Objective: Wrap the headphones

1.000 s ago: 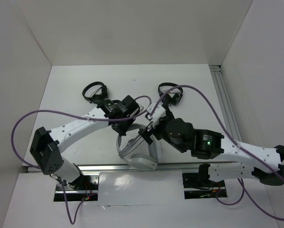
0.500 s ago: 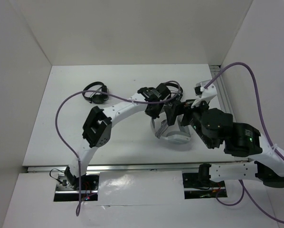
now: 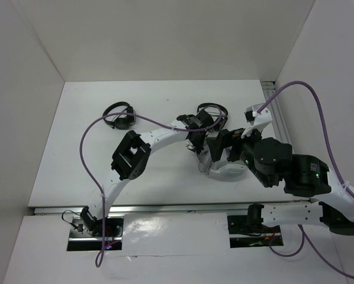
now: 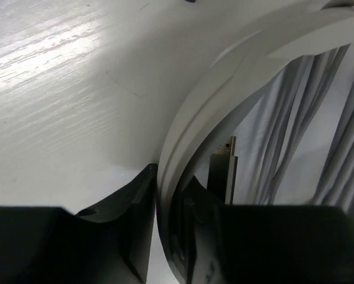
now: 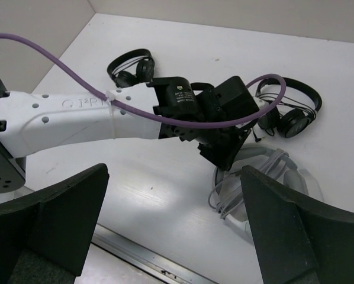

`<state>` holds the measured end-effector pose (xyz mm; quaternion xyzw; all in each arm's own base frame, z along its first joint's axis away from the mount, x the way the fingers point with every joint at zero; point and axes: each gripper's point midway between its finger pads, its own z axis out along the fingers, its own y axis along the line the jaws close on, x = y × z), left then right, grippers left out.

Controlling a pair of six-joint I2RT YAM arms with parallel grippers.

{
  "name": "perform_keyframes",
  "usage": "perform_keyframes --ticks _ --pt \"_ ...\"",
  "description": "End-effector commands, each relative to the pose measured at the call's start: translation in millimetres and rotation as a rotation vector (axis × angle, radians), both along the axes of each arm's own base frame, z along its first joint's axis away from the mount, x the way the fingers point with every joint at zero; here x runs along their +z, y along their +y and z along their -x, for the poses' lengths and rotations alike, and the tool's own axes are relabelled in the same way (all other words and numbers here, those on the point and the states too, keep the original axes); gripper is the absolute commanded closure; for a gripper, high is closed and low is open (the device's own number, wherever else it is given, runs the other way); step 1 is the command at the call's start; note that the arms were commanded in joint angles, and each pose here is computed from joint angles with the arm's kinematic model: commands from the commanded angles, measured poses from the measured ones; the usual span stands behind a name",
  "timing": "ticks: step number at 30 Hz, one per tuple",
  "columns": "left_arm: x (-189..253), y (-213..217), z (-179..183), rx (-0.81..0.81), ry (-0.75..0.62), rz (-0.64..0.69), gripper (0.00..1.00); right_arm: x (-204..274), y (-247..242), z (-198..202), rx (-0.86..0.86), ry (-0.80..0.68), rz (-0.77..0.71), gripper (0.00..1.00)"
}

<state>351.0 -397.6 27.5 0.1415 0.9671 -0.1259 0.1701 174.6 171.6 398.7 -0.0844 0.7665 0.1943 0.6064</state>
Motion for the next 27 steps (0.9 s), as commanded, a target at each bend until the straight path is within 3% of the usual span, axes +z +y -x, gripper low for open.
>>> perform_keyframes --ticks 1,2,4,5,6,7,16,18,20,21,23,24,27 --pt "43.3 -10.0 -8.3 0.035 -0.060 0.122 0.64 -3.9 4.7 2.4 0.015 0.026 -0.020 0.00" --pt "41.8 -7.2 -5.1 0.043 -0.055 0.123 0.57 -3.9 4.7 2.4 0.016 0.026 -0.021 0.00" --pt "49.9 -2.7 -3.0 0.047 -0.070 0.128 0.55 -4.9 11.8 4.0 0.040 0.034 -0.022 0.00" --pt "68.1 -0.3 -0.3 0.054 -0.086 0.152 0.47 -4.9 11.8 4.0 0.040 0.034 -0.022 0.00" --pt "68.4 5.3 2.2 0.060 -0.095 0.145 0.06 -2.8 13.5 3.6 0.040 0.034 -0.024 0.00" --pt "78.4 5.8 2.6 0.060 -0.113 0.166 0.00 0.3 14.1 4.7 0.049 0.034 -0.033 0.00" --pt "206.4 38.2 31.8 0.098 -0.332 0.332 0.00 12.7 6.8 9.7 0.070 0.024 -0.082 0.00" --pt "220.6 54.2 45.0 0.099 -0.369 0.314 0.00 15.5 2.9 12.7 0.078 0.031 -0.097 0.00" --pt "230.6 81.3 59.4 0.143 -0.435 0.244 0.00 12.3 -3.9 15.3 0.073 0.049 -0.093 0.00" --pt "260.9 101.1 72.6 0.163 -0.493 0.279 0.00 10.6 -4.4 15.7 0.070 0.056 -0.092 0.00" --pt "263.2 138.5 91.1 0.210 -0.530 0.224 0.00 9.6 -11.3 18.0 0.068 0.062 -0.097 0.00" --pt "290.7 162.4 110.7 0.223 -0.583 0.284 0.00 7.8 -12.2 18.3 0.068 0.065 -0.088 0.00" --pt "289.4 211.0 137.5 0.250 -0.622 0.272 0.00 -9.5 -14.7 19.3 0.064 0.082 -0.057 0.00"
